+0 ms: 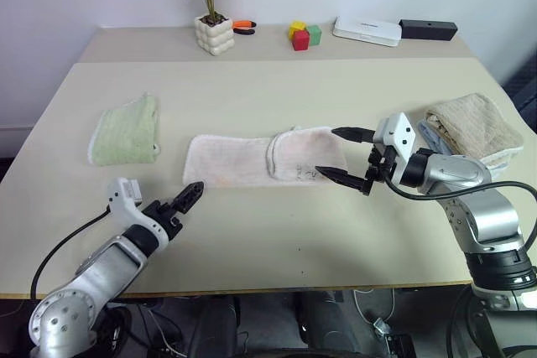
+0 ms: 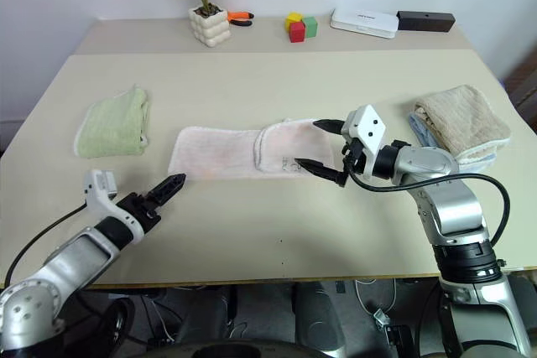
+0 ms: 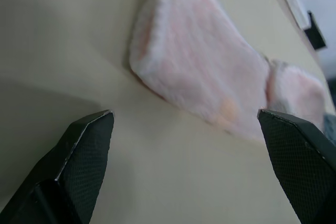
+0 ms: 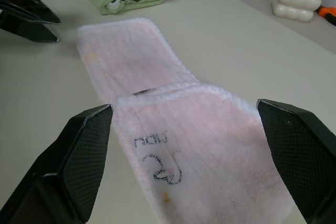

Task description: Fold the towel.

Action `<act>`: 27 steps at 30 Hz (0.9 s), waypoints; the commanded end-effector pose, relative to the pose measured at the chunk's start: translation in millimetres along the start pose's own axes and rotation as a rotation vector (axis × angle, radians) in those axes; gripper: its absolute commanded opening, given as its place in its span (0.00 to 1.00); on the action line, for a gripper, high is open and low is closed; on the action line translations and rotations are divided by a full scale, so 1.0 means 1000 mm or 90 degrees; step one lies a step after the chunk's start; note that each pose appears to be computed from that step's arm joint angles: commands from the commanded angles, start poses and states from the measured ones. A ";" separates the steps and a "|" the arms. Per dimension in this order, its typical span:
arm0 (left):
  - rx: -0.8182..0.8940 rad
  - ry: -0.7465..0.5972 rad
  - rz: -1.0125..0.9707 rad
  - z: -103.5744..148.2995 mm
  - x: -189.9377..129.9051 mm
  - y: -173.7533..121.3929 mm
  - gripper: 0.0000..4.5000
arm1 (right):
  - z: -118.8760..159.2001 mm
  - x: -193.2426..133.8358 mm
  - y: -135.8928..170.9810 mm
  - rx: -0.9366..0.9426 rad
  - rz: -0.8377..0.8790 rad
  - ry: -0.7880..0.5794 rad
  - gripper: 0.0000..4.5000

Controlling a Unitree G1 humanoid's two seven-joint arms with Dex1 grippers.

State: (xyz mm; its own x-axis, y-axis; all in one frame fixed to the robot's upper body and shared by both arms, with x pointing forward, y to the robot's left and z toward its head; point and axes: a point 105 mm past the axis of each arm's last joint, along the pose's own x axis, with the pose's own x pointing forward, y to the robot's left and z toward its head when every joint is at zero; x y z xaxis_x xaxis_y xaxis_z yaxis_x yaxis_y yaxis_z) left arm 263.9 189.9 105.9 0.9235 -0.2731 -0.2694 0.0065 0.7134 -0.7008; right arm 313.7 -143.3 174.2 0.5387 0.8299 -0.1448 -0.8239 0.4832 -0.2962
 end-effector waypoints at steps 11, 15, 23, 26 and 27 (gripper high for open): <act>-0.105 0.043 0.003 -0.011 0.045 -0.013 0.35 | 0.016 0.003 -0.008 -0.024 -0.051 -0.029 1.00; -0.096 0.043 0.004 -0.007 0.050 -0.013 0.00 | 0.015 0.003 -0.012 -0.027 -0.066 -0.024 1.00; 0.016 0.005 -0.167 0.025 0.046 -0.069 0.00 | 0.010 -0.022 -0.023 -0.025 -0.099 0.000 1.00; 0.113 -0.002 -0.286 0.032 0.041 -0.111 0.00 | 0.009 -0.044 -0.028 -0.008 -0.104 0.011 1.00; 0.137 0.002 -0.315 0.031 0.040 -0.120 0.00 | 0.008 -0.050 -0.029 -0.011 -0.110 0.018 1.00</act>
State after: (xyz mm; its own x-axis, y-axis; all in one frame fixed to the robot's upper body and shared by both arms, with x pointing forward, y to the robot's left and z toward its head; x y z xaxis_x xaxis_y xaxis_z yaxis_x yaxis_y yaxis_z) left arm 319.5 128.5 183.3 0.8402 -0.5422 -0.0063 0.4072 0.6386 -0.6530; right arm 314.8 -189.9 182.2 0.6731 0.7232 -0.1544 -0.7285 0.6126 -0.3065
